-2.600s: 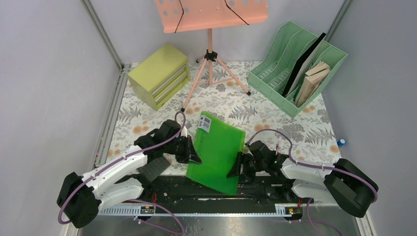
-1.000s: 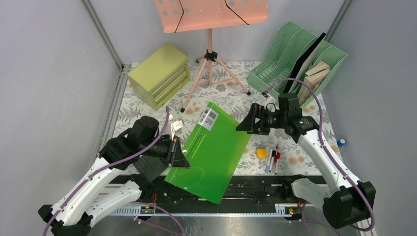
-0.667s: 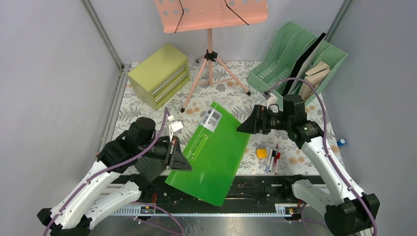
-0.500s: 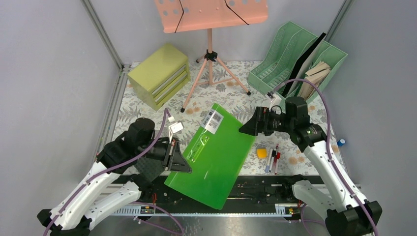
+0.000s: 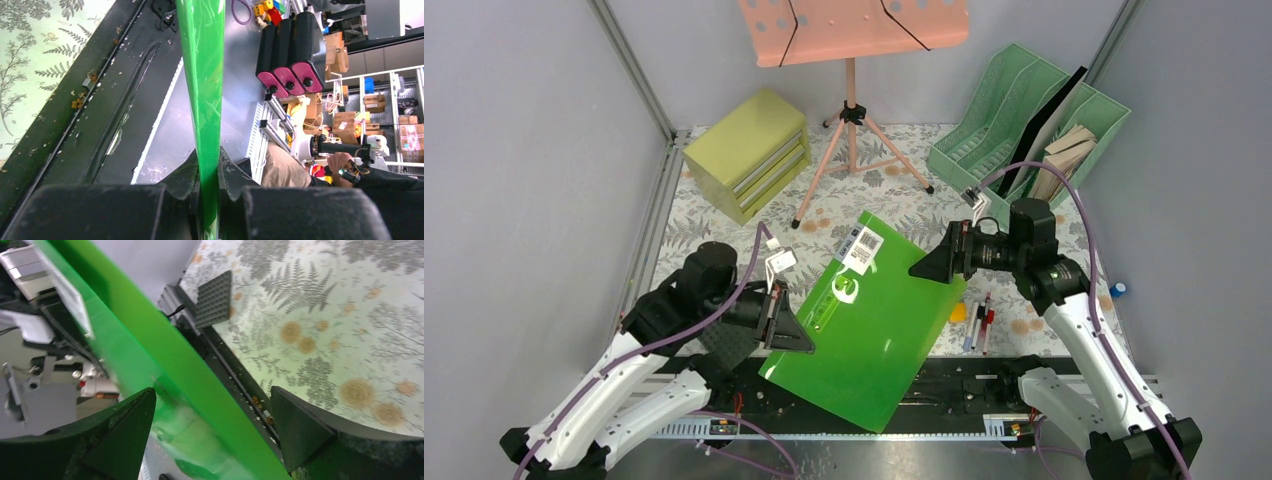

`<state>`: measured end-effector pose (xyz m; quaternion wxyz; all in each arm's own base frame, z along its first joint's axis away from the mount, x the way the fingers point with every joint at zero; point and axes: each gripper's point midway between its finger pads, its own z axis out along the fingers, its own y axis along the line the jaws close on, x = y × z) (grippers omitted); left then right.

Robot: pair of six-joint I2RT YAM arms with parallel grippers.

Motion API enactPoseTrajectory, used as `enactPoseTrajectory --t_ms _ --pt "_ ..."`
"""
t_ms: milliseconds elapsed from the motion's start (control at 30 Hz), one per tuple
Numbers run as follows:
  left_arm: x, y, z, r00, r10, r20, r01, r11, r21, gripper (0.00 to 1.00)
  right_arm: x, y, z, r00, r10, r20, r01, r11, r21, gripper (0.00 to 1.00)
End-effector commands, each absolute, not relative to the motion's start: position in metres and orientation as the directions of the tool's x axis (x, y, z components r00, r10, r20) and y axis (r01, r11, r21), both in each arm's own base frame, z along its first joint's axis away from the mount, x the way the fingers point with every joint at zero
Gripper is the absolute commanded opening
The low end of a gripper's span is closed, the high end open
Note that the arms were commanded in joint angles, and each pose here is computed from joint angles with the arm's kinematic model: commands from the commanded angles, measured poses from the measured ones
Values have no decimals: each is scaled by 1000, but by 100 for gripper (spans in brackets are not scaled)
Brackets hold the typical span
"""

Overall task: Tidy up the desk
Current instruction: Place the folder in the storage box.

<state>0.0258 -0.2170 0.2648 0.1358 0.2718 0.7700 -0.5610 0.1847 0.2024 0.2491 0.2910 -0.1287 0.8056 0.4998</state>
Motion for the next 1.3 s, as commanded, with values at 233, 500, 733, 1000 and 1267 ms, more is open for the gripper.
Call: enactPoseTrajectory --t_ms 233,500,733,1000,1267 --pt "80 -211 225 -779 216 -588 609 485 -628 0 139 215 287 -799 16 -601 -590 175 789 83" --pt "91 -207 215 -784 211 -584 590 549 -593 0 129 215 287 -826 -27 -563 -562 117 819 57" --pt "88 -212 220 -778 192 -599 600 510 -616 0 131 217 284 -840 -12 -543 -541 99 835 16" --pt "85 -220 233 -756 177 -630 634 439 -637 41 131 216 281 -838 6 -545 -541 108 834 0" --pt "87 -221 277 -666 50 -744 706 366 -607 92 133 216 278 -833 26 -553 -546 128 828 0"
